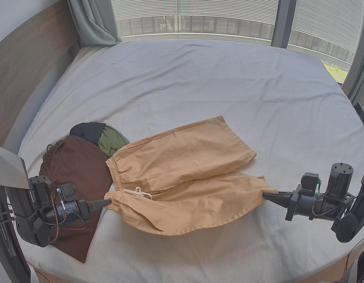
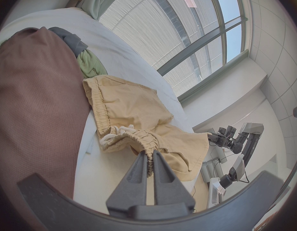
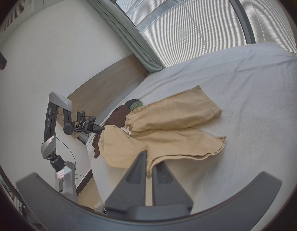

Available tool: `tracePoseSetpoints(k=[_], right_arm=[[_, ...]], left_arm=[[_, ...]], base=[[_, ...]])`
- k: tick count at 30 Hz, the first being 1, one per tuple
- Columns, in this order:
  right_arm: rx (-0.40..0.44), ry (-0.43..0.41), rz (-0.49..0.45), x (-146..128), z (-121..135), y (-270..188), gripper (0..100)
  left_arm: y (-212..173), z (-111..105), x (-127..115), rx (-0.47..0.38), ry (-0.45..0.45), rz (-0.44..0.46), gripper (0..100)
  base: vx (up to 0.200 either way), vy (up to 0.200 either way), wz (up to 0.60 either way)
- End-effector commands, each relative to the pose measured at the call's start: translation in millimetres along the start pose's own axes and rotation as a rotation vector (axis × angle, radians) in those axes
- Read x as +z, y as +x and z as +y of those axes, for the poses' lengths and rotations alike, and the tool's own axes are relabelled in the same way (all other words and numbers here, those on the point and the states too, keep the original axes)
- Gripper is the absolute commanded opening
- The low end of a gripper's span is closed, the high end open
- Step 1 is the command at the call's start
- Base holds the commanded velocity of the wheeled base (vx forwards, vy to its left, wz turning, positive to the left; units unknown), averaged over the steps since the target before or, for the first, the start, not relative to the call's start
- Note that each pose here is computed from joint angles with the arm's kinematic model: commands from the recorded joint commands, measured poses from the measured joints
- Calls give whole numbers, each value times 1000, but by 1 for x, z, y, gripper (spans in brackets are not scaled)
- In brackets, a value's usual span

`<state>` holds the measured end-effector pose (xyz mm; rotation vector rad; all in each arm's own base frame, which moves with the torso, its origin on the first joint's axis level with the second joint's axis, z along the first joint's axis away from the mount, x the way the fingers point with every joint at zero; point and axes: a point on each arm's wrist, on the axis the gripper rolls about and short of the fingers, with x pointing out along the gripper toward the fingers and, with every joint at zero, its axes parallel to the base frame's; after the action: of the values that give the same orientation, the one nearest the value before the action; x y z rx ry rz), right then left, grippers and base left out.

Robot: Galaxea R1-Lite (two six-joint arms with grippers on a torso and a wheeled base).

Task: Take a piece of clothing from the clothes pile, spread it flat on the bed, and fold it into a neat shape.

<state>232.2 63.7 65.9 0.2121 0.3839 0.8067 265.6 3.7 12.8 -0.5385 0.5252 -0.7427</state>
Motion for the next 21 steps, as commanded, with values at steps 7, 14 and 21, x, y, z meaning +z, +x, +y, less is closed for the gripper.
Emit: tracePoseSetpoints(k=[7,14,21], right_arm=[[14,-21,-61,16,2,2,0],[26,-14,-89,24,3,6,0],[26,-21,-130,33,1,11,0]], left_arm=[[-2,-5,10,-1,38,-35,0],[-5,-1,16,11,45,-60,0],[-7,-1,23,12,40,-86,0]], base=[[0,0,0],[0,0,0],[0,0,0]])
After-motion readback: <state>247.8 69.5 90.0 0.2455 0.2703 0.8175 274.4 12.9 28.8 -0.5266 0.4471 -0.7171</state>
